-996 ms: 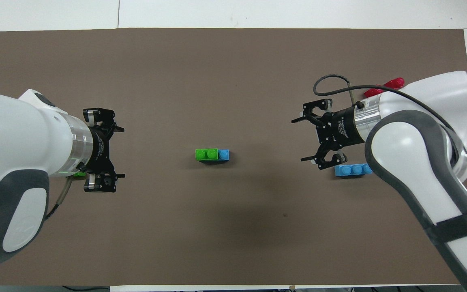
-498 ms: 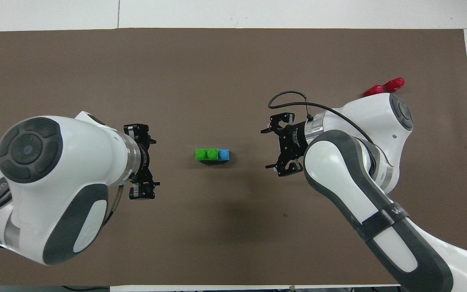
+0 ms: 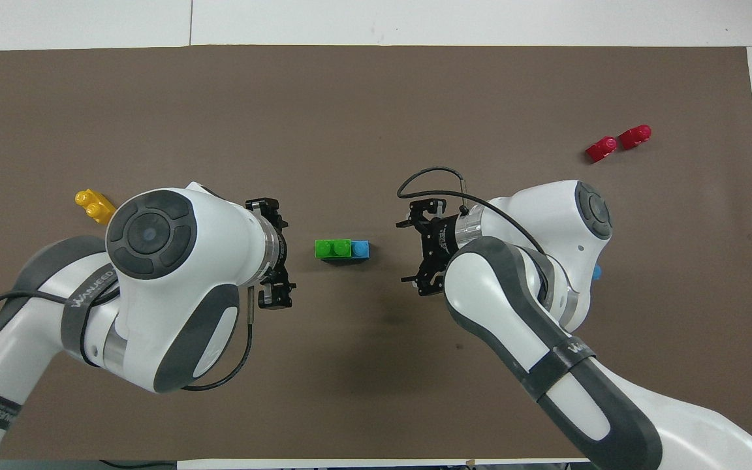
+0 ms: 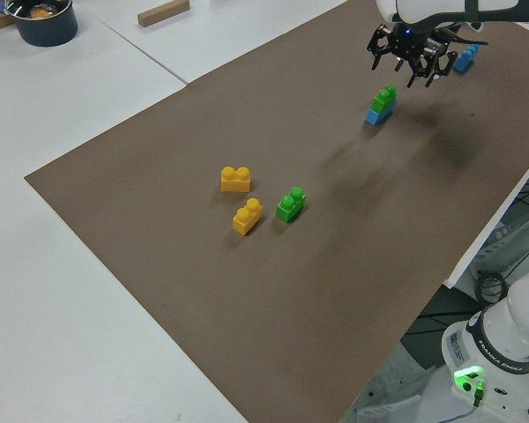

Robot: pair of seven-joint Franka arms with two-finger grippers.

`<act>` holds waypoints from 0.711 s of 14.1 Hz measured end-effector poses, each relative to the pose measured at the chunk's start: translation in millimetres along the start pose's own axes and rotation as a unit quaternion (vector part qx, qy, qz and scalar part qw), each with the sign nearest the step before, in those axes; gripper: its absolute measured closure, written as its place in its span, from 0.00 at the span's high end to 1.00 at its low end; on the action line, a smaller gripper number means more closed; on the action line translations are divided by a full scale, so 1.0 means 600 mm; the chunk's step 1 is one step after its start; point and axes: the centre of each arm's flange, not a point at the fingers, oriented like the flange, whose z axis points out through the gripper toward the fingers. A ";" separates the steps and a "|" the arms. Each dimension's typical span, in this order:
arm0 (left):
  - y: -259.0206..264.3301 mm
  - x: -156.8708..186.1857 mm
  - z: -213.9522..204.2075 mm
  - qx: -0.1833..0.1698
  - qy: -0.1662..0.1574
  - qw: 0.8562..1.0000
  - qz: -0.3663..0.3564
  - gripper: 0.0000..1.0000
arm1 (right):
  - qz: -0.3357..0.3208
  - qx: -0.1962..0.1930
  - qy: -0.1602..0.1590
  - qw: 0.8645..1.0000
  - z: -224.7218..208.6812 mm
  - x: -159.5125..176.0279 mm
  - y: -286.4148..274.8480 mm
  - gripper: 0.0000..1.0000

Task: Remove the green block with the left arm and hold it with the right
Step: 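Grasp the green end with the left gripper while the right gripper grasps blue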

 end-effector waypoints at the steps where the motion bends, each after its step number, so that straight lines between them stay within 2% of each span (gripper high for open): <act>1: 0.003 -0.002 0.014 0.000 0.000 1.000 -0.003 1.00 | 0.004 0.003 0.000 1.000 0.013 -0.001 0.002 1.00; 5: 0.010 -0.008 0.060 0.002 0.002 1.000 -0.007 1.00 | 0.018 0.014 -0.001 1.000 0.056 -0.007 0.011 1.00; 10: -0.003 -0.020 0.077 0.007 0.005 1.000 -0.007 1.00 | 0.022 0.026 -0.001 0.999 0.073 -0.015 0.014 1.00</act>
